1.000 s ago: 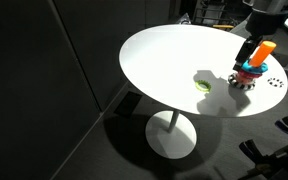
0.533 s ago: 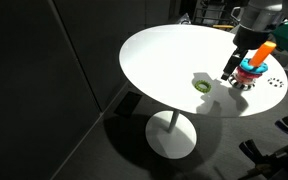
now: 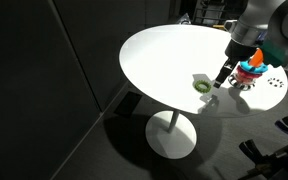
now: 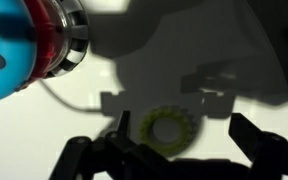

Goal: Put the green ring on the stake

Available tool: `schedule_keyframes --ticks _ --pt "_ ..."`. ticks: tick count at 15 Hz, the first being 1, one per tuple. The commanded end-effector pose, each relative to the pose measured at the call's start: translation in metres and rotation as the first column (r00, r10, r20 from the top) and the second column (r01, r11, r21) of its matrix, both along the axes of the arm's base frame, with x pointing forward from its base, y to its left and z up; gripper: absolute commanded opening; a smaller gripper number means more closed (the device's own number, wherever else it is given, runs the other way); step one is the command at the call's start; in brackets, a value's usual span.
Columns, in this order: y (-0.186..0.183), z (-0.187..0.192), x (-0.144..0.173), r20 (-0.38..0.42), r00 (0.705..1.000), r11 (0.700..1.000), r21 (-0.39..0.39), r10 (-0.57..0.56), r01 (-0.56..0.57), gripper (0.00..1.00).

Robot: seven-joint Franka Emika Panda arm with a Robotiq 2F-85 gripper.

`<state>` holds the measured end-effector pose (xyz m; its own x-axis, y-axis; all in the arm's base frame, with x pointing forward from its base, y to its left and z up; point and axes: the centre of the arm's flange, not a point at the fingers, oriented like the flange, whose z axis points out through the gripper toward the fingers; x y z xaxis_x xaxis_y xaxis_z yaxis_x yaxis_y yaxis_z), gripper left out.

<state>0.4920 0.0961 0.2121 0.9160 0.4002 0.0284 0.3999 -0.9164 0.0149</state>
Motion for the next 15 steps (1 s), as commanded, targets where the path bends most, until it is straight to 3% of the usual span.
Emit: schedule_keyframes --ticks 1,15 --pt "-0.001 -0.01 0.018 0.015 1.0 1.0 -0.001 0.008 -0.008 1.0" --pt "0.007 -0.035 0.068 0.011 1.0 0.999 0.024 0.021 -0.022 1.0"
